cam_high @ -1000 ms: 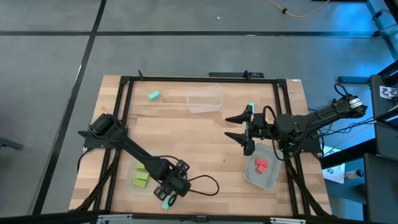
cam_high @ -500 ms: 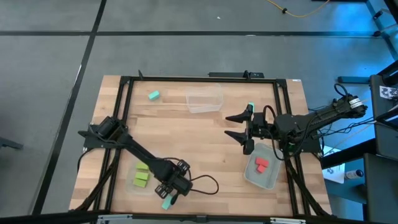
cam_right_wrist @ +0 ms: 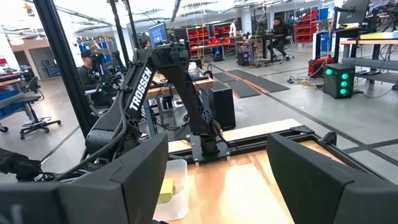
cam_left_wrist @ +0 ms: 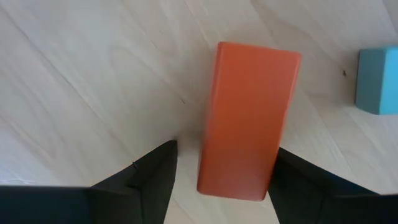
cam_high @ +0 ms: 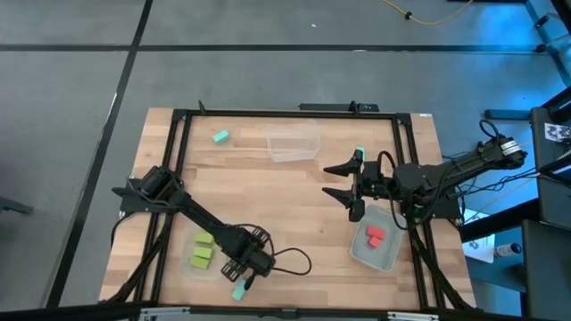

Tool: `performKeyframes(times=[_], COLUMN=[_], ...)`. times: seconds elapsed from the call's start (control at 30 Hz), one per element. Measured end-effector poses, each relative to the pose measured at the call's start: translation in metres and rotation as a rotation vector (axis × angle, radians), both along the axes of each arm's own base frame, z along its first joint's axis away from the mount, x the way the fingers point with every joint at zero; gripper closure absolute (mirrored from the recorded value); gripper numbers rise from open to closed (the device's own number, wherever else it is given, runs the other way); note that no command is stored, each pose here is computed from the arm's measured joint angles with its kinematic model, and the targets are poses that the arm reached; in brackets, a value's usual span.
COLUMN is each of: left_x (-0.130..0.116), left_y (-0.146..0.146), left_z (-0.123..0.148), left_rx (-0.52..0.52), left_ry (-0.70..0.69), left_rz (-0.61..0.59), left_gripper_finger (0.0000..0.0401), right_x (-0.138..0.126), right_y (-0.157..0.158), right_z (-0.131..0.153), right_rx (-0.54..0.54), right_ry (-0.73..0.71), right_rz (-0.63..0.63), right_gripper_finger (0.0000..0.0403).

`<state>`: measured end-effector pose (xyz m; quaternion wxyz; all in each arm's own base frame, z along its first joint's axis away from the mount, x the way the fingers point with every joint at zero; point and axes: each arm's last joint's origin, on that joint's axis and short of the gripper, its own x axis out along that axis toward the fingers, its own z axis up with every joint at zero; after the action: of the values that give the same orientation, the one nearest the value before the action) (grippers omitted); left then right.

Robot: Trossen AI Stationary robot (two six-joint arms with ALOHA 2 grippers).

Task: Sort & place blocks by color
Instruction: Put the orange block into the gray bin

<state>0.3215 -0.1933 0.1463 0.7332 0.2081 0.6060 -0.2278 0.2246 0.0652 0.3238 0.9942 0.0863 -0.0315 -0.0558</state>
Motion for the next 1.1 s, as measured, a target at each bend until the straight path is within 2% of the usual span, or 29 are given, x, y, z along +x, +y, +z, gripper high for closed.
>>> performKeyframes(times=[0.33,0.53,0.7,0.8,0.93,1.0,1.1], left_x=[0.005,0.007,0.001,-0.006,-0.033,-0.052,-0.078], left_y=[0.005,0.02,0.05,0.075,0.113,0.13,0.148], left_z=[0.002,0.019,0.059,0.095,0.138,0.149,0.159], left_rx=[-0.019,-0.05,-0.056,-0.068,-0.088,-0.108,-0.2], left_ry=[-0.019,-0.032,-0.067,-0.169,-0.389,-0.505,-0.719], left_rz=[-0.002,0.032,0.125,0.224,0.391,0.484,0.598], left_gripper_finger=[0.0274,0.0276,0.0276,0.0276,0.0276,0.0276,0.0276], right_x=[0.0,0.0,0.0,0.0,0.0,0.0,0.001], right_y=[0.0,0.0,0.0,0.0,0.0,0.0,-0.002], right_z=[0.0,0.0,0.0,0.0,-0.001,-0.001,-0.004], right_rx=[-0.002,-0.002,-0.002,-0.002,0.024,0.047,0.057], right_ry=[0.0,0.0,-0.001,0.0,0.002,0.008,0.028], right_rz=[0.001,0.001,0.0,0.001,0.002,0.002,-0.005], right_gripper_finger=[0.0127,0.0127,0.0127,0.0127,0.0127,0.0127,0.0127])
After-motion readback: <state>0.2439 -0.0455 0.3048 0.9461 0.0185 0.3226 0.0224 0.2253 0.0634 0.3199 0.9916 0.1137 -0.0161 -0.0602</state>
